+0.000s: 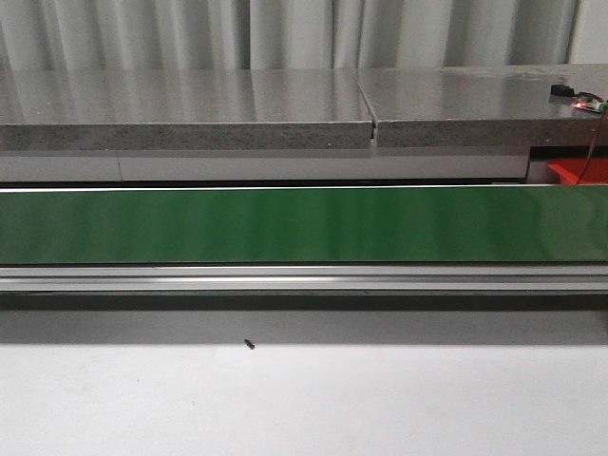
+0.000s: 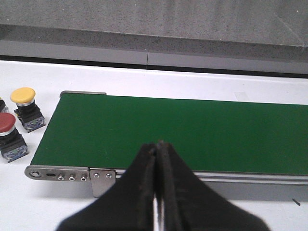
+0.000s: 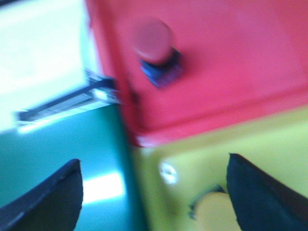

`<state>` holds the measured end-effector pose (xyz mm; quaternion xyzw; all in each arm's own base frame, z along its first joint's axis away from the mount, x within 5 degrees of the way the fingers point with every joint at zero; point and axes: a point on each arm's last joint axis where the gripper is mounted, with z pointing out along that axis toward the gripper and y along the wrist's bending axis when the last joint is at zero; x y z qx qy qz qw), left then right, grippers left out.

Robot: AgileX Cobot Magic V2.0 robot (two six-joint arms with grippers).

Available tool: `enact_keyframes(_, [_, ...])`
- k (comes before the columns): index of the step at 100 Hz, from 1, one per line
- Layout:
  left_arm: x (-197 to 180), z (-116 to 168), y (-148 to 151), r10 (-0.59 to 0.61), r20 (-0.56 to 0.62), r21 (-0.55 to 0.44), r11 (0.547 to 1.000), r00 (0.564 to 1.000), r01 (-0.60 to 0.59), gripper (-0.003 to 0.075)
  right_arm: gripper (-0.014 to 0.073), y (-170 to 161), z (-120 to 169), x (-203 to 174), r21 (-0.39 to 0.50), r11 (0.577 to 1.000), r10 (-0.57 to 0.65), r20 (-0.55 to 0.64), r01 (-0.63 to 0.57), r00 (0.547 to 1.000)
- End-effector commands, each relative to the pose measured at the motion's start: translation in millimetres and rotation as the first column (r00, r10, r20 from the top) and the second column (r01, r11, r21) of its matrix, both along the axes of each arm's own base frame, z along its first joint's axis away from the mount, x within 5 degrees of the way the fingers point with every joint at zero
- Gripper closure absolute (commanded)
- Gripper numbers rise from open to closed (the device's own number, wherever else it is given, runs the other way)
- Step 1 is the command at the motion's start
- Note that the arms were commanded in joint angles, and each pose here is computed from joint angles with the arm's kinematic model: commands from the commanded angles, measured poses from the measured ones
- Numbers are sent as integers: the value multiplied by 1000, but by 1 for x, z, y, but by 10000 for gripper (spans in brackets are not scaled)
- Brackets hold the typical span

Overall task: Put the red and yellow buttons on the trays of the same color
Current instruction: 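Carry the yellow button into the yellow tray and open the right gripper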

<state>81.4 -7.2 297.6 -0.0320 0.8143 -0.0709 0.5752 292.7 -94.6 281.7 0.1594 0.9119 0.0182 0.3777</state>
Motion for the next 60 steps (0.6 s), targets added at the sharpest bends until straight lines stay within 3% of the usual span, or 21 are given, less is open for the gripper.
enact_keyframes(1, [2, 16, 1, 11, 99, -15, 1000, 995, -10, 741, -11, 22, 47, -10, -84, 995, 68, 179, -54, 982])
enact_keyframes(20, [2, 16, 1, 11, 99, -15, 1000, 995, -10, 741, -10, 74, 82, -36, -163, 960, 266, 272, -228, 925])
enact_keyframes(37, [2, 16, 1, 11, 99, -15, 1000, 995, -10, 741, -1, 102, 87, -65, -185, 926, 372, 299, -329, 879])
enact_keyframes(48, [2, 16, 1, 11, 99, -15, 1000, 995, -10, 741, 117, 108, 78, -84, -186, 916, 398, 293, -356, 869])
enact_keyframes(60, [2, 16, 1, 11, 99, -15, 1000, 995, -10, 741, 377, 109, 65, -103, -184, 913, 404, 282, -364, 870])
